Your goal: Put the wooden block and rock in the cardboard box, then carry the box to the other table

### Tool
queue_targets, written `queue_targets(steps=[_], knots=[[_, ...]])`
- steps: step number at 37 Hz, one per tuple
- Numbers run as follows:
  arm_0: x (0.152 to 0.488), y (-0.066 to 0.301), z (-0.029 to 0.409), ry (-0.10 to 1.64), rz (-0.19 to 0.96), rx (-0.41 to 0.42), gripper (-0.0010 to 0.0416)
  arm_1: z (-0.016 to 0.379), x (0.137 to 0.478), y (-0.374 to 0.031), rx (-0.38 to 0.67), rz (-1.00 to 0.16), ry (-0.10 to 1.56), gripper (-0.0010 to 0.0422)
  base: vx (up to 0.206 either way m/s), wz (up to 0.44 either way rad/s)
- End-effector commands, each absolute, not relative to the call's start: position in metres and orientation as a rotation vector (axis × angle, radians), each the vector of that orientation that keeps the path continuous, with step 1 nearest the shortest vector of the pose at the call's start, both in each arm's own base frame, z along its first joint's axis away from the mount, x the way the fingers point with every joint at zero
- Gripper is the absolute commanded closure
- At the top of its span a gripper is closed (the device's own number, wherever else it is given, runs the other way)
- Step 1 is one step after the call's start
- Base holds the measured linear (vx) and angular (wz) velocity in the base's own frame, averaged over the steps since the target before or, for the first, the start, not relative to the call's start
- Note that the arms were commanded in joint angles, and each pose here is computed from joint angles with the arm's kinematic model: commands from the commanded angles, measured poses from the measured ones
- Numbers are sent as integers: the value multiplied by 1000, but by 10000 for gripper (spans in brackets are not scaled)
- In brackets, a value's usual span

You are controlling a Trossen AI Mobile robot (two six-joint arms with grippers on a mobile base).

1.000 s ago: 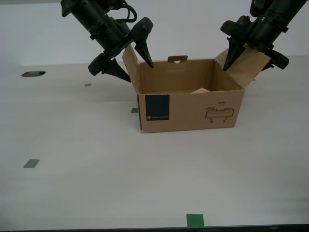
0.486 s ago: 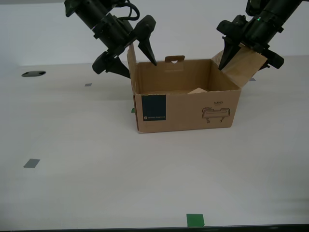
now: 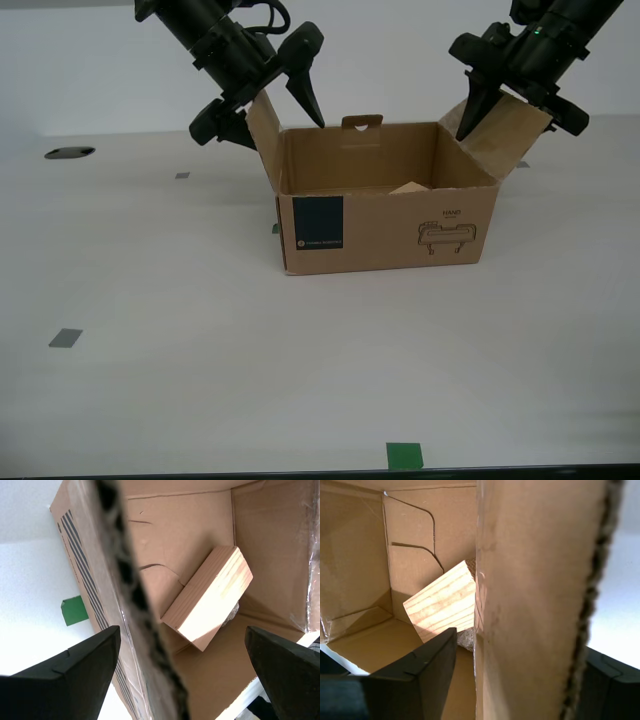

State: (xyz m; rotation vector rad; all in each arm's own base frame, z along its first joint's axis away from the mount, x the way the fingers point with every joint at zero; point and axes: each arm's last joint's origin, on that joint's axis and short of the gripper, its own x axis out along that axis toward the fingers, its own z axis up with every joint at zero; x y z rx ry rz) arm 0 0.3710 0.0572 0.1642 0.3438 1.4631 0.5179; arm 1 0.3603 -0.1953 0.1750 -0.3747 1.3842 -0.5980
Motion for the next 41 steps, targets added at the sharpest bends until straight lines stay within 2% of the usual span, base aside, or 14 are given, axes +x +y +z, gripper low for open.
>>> queue_targets(steps=[1, 6, 15, 29, 32, 35, 37, 41], knots=[[371, 58, 165, 1464, 521, 347, 194, 175, 360, -195, -381, -585, 1391, 95, 0, 0], [371, 58, 165, 1464, 522, 347, 232, 175, 360, -195, -375, -572, 1389, 144, 0, 0], [371, 58, 165, 1461, 523, 345, 287, 175, 360, -195, -373, -572, 1386, 257, 0, 0], [371, 60, 165, 1461, 526, 342, 291, 175, 362, -196, -374, -581, 1364, 418, 0, 0], [371, 60, 165, 1462, 525, 344, 292, 175, 362, -196, -365, -571, 1359, 407, 0, 0], [370, 60, 165, 1467, 522, 348, 309, 175, 362, -195, -347, -561, 1351, 416, 0, 0], [370, 60, 165, 1468, 520, 350, 334, 175, 363, -195, -342, -552, 1348, 411, 0, 0], [371, 61, 165, 1467, 516, 354, 414, 175, 363, -195, -338, -546, 1347, 413, 0, 0]])
